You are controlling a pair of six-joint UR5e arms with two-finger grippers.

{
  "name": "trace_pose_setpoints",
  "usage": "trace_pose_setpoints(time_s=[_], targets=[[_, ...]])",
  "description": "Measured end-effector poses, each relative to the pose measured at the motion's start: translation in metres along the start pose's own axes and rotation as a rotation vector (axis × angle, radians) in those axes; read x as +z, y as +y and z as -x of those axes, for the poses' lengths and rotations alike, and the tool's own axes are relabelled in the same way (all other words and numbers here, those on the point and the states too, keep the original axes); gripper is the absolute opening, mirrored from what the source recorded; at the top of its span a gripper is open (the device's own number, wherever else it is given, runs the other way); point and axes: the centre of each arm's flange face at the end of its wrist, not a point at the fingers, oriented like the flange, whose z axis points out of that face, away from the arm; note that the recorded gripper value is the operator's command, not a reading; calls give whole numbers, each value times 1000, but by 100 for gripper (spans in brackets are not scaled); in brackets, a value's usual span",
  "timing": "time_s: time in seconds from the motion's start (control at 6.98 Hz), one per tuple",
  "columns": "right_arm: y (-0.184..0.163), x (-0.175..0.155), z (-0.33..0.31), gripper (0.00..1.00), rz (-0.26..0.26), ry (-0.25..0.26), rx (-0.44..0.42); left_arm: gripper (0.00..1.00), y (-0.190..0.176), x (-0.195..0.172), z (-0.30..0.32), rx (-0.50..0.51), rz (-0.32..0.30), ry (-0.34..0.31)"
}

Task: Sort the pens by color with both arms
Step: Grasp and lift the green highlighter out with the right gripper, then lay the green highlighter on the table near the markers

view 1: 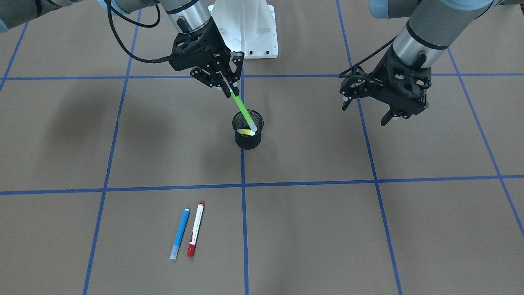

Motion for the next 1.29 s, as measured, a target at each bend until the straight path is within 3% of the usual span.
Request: trace_pose_setpoints(time_s=[0.29,0.43,0.72,1.29], targets=[[-23,-26,4,0,-42,20,19,99,0,0,-1,1,-1,1],[-35,-22,4,0,-80,51,26,99,0,0,-1,2,-1,1],[-63,18,10,0,-200,153,16,99,0,0,-2,3,-2,2],[-112,124,30,0,-465,402,-37,99,0,1,-1,2,1,2]])
